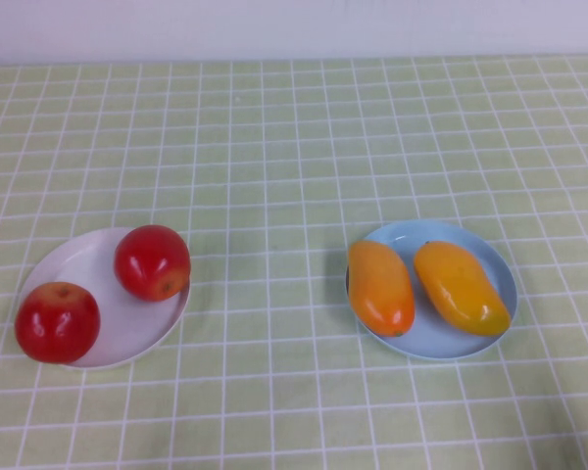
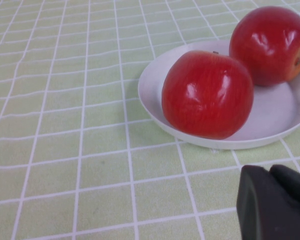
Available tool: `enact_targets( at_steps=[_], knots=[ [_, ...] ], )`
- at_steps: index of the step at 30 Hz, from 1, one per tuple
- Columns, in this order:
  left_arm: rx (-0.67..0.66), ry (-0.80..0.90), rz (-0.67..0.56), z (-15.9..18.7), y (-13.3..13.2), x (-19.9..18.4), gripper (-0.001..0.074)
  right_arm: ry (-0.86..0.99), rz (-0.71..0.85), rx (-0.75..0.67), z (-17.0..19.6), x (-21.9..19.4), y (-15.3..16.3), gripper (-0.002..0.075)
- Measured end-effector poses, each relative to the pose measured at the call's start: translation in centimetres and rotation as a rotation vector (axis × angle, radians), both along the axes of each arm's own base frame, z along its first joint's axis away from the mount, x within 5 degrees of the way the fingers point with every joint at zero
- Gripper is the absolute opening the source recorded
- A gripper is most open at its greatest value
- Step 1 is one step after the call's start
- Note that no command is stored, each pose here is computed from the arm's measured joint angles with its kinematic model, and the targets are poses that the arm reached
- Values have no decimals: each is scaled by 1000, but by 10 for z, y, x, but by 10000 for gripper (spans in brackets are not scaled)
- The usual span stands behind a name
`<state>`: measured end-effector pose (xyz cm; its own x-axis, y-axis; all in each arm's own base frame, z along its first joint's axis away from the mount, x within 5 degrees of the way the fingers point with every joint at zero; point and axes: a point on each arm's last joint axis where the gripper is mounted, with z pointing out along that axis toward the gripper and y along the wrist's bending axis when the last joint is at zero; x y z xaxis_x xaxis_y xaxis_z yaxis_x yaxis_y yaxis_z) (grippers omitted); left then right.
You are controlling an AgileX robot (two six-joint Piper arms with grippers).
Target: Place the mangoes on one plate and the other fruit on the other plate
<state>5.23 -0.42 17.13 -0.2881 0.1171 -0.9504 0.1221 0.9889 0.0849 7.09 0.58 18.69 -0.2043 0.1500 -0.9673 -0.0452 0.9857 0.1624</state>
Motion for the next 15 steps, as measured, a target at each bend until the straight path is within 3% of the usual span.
enact_targets(
  at_steps=[15],
  knots=[
    [0,0,0,0,0,0,3,-14,10,10,-5,-16,1,-15]
  ],
)
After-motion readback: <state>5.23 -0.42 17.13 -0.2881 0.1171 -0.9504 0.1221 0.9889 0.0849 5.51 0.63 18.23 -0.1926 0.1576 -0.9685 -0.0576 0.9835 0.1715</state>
